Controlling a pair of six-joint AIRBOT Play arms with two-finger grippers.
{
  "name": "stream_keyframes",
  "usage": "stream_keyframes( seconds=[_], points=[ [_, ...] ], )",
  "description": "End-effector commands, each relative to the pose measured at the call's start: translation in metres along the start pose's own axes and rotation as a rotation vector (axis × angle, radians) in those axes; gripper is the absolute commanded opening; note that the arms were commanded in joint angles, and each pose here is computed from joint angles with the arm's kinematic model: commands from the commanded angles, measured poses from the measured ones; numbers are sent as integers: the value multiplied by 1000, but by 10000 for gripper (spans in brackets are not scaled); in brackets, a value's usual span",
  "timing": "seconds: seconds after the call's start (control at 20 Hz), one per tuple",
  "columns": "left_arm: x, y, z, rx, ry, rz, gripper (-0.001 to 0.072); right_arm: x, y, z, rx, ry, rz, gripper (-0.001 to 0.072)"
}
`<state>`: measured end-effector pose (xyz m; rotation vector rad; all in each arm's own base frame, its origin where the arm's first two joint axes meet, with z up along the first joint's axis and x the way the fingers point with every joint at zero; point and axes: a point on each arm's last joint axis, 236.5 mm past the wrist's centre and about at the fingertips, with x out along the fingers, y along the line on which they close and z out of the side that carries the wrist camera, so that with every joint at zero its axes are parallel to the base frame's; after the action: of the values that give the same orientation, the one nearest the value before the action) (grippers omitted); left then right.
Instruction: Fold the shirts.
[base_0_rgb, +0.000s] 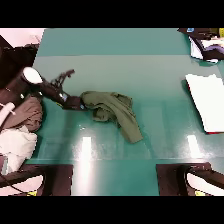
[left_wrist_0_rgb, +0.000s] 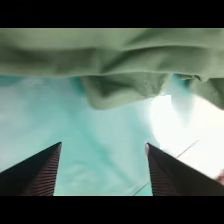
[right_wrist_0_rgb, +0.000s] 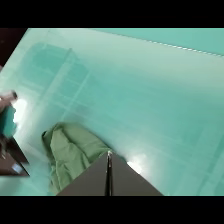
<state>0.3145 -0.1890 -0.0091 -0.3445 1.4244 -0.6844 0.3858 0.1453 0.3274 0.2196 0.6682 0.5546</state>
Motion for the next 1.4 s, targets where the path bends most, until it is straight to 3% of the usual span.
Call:
stream_keyframes(
  seconds=[0.0, 0.5, 0.55, 0.65, 0.7, 0.95, 1.0, 1.05, 1.1, 1.15, 1.35],
  points=[
    [40, 20, -16, -165, -74, -64, 612, 0, -1, 2, 1, -7, -2, 21],
    [82, -11, 3, -35, -182, -20, 611, 0, 0, -3, 1, 14, 1, 20],
    [83, -14, 7, -37, -199, -21, 550, 0, 0, -5, 1, 23, 2, 21],
    [81, -15, 14, -52, -229, -28, 178, 0, 1, -15, 2, 63, 4, 21],
    [80, -17, 15, -57, -233, -35, 30, -1, 1, -23, 2, 99, 5, 21],
    [52, -34, 14, 72, -125, -55, 25, 36, -7, -124, 97, 395, 36, 22],
    [43, -36, 15, 102, -104, -54, 25, 51, -7, -152, 127, 449, 46, 43],
    [35, -39, 16, 128, -88, -52, 25, 68, -8, -183, 155, 497, 52, 241],
    [30, -44, 18, 149, -78, -56, 26, 87, -8, -219, 184, 549, 55, 537],
    [27, -47, 20, 157, -82, -59, 26, 103, -5, -254, 206, 600, 61, 586],
    [26, -48, 22, 159, -89, -59, 26, 149, 16, -345, 171, 693, 67, 586]
  ],
)
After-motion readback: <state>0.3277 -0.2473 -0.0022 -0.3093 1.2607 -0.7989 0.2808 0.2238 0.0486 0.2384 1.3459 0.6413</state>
